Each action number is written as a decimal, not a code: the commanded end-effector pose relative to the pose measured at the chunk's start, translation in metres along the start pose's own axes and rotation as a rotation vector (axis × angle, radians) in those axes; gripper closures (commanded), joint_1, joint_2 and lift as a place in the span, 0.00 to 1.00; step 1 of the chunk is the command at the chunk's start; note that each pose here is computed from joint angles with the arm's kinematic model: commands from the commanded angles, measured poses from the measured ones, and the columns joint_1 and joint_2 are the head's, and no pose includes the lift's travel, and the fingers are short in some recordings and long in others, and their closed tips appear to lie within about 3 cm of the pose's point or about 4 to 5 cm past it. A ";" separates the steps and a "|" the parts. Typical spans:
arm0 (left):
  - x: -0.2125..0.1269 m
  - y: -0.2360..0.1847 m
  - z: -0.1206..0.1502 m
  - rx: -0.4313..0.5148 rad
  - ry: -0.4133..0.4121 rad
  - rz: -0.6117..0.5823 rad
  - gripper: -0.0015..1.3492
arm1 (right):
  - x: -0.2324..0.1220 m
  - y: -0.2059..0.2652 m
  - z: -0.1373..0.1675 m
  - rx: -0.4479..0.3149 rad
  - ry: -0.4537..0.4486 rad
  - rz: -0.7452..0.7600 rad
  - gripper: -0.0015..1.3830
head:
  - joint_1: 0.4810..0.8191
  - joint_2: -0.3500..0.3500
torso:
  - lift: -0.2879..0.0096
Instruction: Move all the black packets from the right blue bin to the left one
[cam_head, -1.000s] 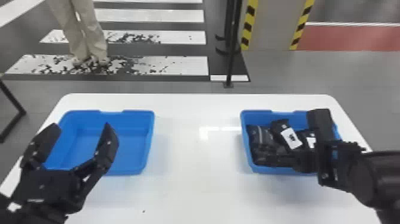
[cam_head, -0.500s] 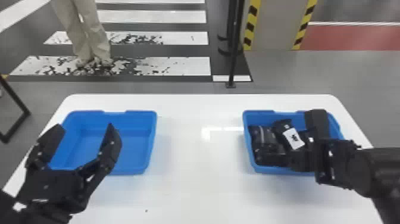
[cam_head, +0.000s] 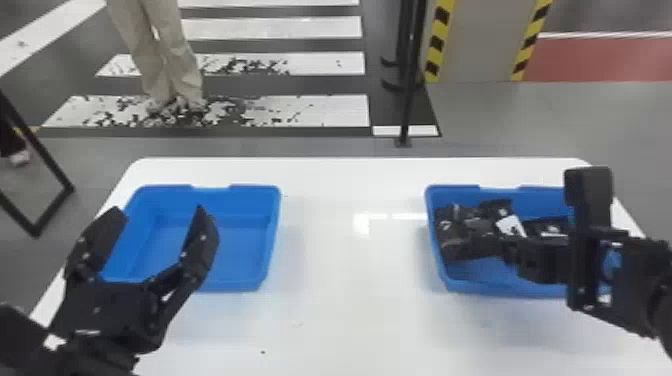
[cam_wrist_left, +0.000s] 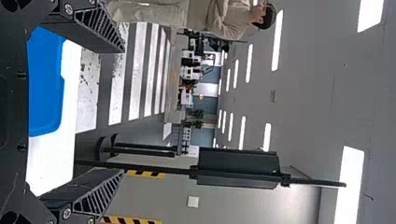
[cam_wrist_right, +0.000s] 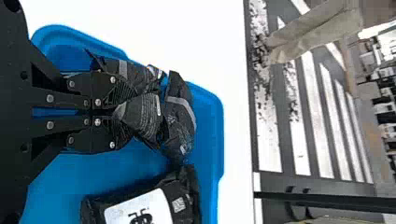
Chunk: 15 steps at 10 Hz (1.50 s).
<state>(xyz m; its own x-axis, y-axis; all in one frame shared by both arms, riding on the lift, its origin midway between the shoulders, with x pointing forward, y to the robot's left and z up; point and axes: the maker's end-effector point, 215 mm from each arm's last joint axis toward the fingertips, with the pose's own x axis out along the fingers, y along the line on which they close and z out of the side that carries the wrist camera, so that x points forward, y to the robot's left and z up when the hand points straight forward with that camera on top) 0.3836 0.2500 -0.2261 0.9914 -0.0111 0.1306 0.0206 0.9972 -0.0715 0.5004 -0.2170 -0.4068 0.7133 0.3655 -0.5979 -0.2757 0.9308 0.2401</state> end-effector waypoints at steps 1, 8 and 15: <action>0.000 0.002 0.008 -0.013 -0.028 0.009 0.09 | -0.026 0.012 0.018 0.006 -0.072 0.029 0.82 | 0.63 0.56 | 0.50; 0.004 -0.019 0.039 -0.141 -0.129 -0.026 0.09 | -0.011 0.128 0.052 0.226 -0.232 0.596 0.82 | 0.63 0.71 | 0.50; 0.014 -0.058 0.012 -0.236 -0.028 -0.110 0.09 | -0.034 0.259 0.057 0.267 -0.182 0.997 0.82 | 0.63 0.88 | 0.50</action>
<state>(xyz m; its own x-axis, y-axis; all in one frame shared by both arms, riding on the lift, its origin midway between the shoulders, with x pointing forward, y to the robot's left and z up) 0.3937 0.1974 -0.2071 0.9779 -0.1032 0.1816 0.1516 0.9488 -0.2770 0.4453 0.0056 -0.2831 0.3475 0.9346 0.0759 -0.6557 0.1844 0.7321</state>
